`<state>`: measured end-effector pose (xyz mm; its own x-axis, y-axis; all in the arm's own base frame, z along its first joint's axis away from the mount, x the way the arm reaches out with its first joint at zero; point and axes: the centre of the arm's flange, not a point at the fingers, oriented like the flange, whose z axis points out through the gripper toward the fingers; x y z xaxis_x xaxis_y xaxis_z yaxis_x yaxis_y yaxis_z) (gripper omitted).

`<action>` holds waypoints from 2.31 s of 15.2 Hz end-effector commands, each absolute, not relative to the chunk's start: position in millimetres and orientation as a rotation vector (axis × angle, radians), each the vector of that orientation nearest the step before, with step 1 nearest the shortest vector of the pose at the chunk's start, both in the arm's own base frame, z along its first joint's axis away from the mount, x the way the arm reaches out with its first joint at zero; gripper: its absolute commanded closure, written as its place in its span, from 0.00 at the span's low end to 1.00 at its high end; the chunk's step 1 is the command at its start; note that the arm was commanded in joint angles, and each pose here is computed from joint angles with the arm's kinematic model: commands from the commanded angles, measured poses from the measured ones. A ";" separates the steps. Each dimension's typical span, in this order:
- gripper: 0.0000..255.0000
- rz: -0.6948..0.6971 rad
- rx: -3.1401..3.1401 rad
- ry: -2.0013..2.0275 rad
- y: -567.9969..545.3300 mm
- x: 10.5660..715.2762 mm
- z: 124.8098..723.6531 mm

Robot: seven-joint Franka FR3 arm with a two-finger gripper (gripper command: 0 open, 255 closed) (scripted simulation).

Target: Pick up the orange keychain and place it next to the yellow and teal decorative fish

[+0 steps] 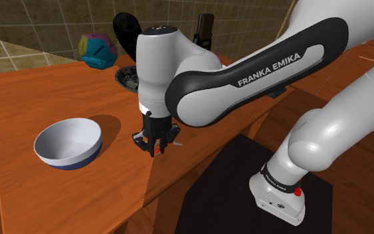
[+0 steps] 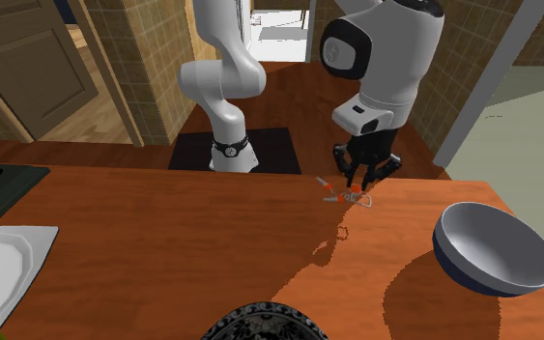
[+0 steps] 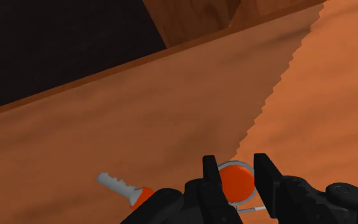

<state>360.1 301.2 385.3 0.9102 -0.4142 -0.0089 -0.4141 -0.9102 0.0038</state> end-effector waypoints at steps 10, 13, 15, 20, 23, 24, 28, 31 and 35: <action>1.00 -0.016 3.068 -0.665 300.3 359.5 443.4; 1.00 -0.016 3.068 -0.665 300.3 359.5 459.3; 1.00 -0.016 3.068 -0.665 300.3 359.5 469.8; 1.00 -0.016 3.068 -0.665 300.3 359.5 496.2; 1.00 -0.016 3.068 -0.665 300.3 359.5 512.1; 1.00 -0.016 3.068 -0.665 300.3 359.5 517.4; 1.00 -0.016 3.068 -0.665 287.2 360.8 529.8; 1.00 -0.016 3.068 -0.665 247.8 364.9 529.8; 1.00 -0.016 3.068 -0.665 195.3 370.2 529.8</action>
